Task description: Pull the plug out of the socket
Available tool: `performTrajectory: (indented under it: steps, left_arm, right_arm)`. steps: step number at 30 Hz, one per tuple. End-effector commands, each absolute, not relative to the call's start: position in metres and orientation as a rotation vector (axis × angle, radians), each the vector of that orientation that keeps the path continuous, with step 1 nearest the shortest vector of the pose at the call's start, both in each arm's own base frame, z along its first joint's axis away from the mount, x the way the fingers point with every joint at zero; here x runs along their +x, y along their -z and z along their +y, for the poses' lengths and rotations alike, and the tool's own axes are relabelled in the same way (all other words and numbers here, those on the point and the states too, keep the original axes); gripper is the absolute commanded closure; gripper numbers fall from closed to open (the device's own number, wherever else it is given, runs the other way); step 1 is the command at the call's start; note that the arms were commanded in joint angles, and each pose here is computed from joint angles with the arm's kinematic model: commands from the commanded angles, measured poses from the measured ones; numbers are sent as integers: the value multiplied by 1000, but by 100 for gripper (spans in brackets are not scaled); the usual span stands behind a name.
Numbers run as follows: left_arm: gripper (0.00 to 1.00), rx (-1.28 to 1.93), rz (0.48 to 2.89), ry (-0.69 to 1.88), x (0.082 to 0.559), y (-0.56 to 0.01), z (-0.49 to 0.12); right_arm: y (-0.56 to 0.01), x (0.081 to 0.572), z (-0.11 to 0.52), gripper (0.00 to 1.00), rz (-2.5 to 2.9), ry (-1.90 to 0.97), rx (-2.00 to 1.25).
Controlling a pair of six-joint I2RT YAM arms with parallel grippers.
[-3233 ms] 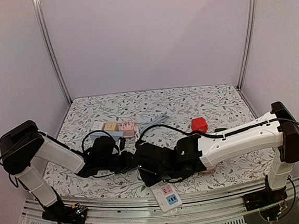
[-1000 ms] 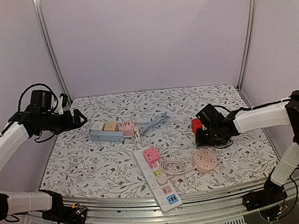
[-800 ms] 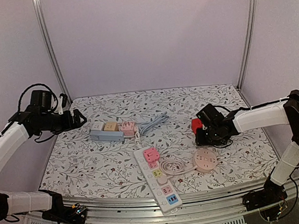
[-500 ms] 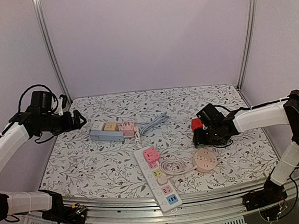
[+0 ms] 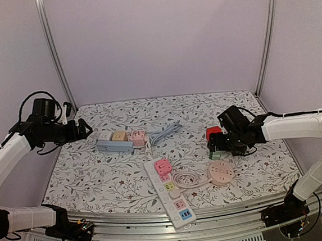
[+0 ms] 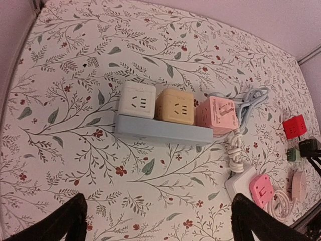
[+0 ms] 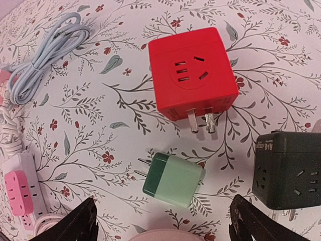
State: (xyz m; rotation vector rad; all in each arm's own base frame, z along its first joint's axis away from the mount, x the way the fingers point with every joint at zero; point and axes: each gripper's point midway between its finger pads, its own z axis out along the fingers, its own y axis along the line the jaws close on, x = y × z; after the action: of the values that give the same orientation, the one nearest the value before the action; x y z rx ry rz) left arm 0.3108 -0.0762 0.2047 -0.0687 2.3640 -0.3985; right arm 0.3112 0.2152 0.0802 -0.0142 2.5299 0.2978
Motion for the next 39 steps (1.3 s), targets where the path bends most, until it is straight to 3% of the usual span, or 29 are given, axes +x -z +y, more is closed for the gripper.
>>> performTrajectory:
  steps: [1,21,30,39]
  left_arm:
    - [2,-66,2354,414,309,-203,-79]
    - [3,-64,2445,703,251,-130,-188]
    - [3,-74,2465,789,238,-109,-221]
    - [3,-104,2477,826,231,-98,-246]
  right_arm:
    - [-95,301,206,10,2537,-297,-40]
    - [-156,220,292,9,2438,-438,-319]
    - [-140,185,333,11,2445,-368,-414]
    - [-114,144,414,15,2453,-373,-676]
